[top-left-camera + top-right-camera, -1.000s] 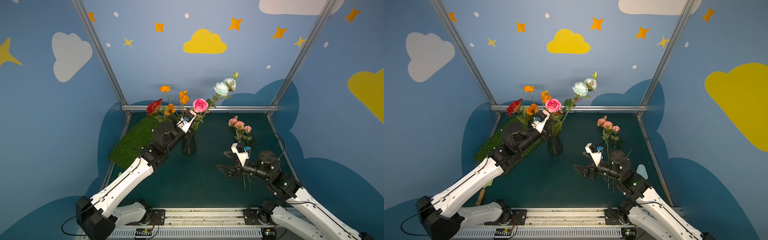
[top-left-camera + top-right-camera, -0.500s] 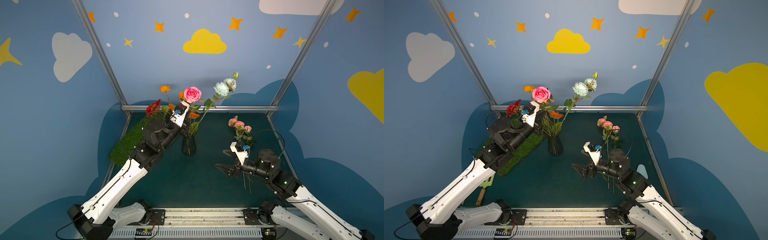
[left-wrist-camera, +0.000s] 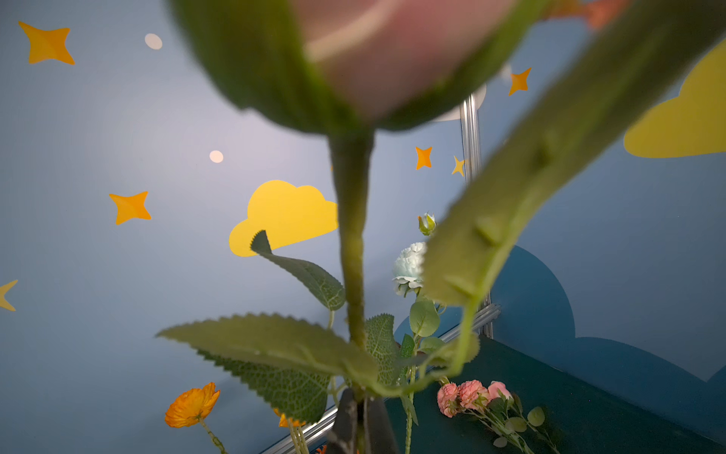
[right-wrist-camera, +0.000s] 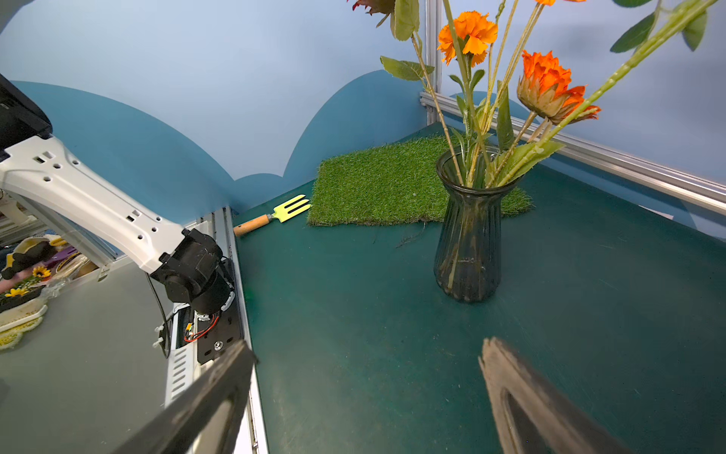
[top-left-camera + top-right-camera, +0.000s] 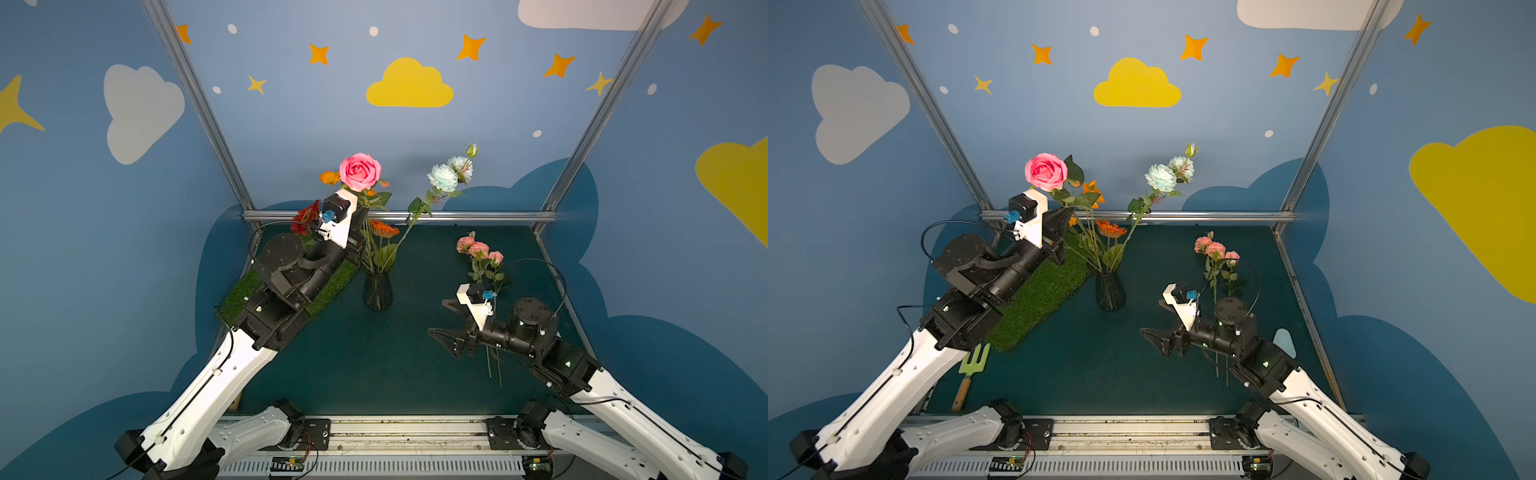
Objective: Pick out pink flowers from the vase
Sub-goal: Place the flower at the center of the board.
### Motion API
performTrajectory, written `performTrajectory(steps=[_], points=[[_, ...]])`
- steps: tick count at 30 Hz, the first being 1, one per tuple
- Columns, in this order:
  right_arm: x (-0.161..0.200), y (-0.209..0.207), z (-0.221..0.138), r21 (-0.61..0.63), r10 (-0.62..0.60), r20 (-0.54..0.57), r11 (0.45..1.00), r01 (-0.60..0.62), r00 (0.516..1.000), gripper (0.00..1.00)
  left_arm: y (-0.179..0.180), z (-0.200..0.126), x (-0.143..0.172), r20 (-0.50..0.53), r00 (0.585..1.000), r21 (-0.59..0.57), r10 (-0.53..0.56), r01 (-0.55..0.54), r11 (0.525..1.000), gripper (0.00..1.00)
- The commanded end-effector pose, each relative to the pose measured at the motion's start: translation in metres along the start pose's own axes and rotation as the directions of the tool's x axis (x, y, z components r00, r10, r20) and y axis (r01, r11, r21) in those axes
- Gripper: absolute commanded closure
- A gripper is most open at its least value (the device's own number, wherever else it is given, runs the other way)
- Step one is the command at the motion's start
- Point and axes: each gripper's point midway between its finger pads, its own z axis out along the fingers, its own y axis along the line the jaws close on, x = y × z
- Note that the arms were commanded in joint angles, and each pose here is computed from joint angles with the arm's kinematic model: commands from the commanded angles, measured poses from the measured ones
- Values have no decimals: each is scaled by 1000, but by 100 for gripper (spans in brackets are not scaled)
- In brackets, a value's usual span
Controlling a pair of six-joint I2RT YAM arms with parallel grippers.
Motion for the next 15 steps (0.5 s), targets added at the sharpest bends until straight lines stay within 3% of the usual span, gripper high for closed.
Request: performTrajectory(steps=[1, 15], points=[[-18, 2, -1, 0, -35, 47, 999, 35, 998, 7, 9, -11, -24, 44, 998, -24, -40, 41, 999, 98], [-33, 8, -6, -4, -41, 72, 999, 42, 997, 7, 3, -43, -71, 103, 972, 87, -212, 204, 975, 98]])
